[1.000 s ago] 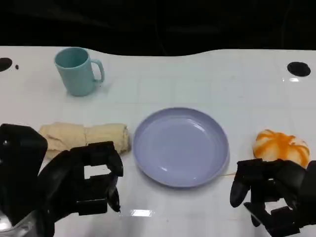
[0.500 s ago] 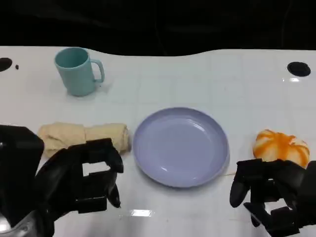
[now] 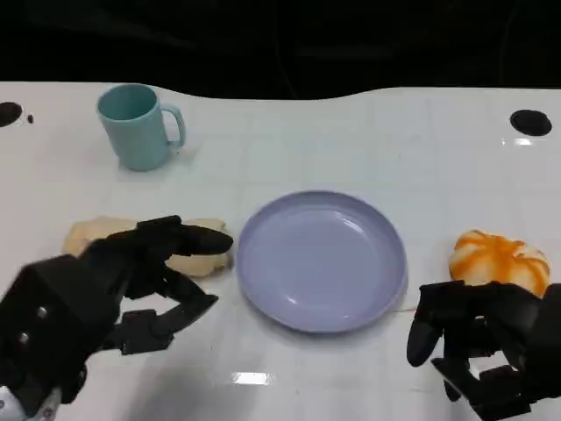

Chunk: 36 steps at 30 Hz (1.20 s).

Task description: Grasp the towel on the left side of the plate with the left hand and place it into the plate.

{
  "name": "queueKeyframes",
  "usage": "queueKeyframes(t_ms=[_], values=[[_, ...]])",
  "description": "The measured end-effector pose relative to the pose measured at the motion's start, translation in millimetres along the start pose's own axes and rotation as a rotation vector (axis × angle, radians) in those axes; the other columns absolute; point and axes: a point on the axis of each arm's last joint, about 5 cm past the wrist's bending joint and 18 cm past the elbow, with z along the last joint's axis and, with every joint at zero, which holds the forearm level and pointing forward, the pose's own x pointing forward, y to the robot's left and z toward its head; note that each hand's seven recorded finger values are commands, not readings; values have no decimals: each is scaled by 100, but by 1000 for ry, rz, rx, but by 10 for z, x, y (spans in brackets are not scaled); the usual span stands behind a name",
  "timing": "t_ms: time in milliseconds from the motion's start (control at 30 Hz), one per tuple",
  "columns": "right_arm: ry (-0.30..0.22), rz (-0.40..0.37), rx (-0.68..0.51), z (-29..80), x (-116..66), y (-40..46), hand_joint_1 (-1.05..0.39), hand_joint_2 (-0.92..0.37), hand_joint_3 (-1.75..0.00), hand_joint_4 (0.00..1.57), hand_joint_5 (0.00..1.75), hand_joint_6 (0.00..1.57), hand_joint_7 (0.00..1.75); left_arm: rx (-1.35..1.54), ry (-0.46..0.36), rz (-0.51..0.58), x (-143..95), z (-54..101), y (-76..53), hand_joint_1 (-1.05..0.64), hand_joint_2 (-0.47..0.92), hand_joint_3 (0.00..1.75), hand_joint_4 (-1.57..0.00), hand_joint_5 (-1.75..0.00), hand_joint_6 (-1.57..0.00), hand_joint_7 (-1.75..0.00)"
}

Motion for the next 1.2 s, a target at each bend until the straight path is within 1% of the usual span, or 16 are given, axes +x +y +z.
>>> queueKeyframes(t_ms=[67, 133, 233, 333, 467, 533, 633, 867, 933, 1100, 1200], values=[[-1, 0, -1, 2, 1, -1, 4, -58, -108, 71, 167, 69, 143, 128, -4, -11, 30, 38, 47, -42, 92, 18, -22, -70, -30, -10], [-1, 0, -2, 3, 2, -1, 4, -58, -108, 71, 167, 69, 143, 266, -6, -16, 66, 81, 96, -51, 92, 11, -21, -61, -29, -6], [-1, 1, -2, 5, 5, 0, 4, -59, -108, 71, 167, 69, 143, 513, -3, -21, 133, 142, 142, -60, 92, 9, -17, -50, -26, -2], [-2, 2, -2, 6, 7, 1, 5, -59, -108, 71, 167, 69, 143, 706, 17, -23, 208, 181, 149, -63, 92, 5, -16, -45, -25, -1], [-5, 3, -5, 7, 7, 3, 4, -58, -108, 71, 168, 69, 143, 843, 39, -28, 331, 187, 126, -64, 92, 3, -18, -43, -26, -1], [-7, 3, -6, 7, 6, 4, 4, -58, -108, 71, 168, 70, 143, 893, 60, -37, 387, 163, 112, -62, 92, 1, -25, -33, -27, -1], [-9, 3, -7, 5, 6, 5, 4, -57, -109, 72, 167, 70, 143, 955, 91, -53, 483, 125, 97, -62, 92, 0, -30, -25, -28, 0], [-9, 6, -5, 6, 10, 13, 3, -58, -109, 71, 167, 70, 142, 1039, 179, -120, 752, -13, 28, -60, 89, 0, -39, -19, -30, -1], [-7, 5, -4, 5, 10, 14, 3, -58, -108, 70, 167, 70, 142, 1049, 202, -136, 823, -56, 16, -59, 88, 0, -41, -18, -33, -2], [-10, 4, -3, 10, 6, 19, 3, -57, -109, 71, 167, 70, 142, 1079, 263, -180, 1011, -221, -26, -56, 87, 0, -45, -16, -38, -3], [-11, 4, -4, 13, 3, 21, 3, -57, -109, 71, 166, 70, 142, 1088, 283, -195, 1084, -320, -44, -56, 91, 3, -49, -15, -40, -3]])
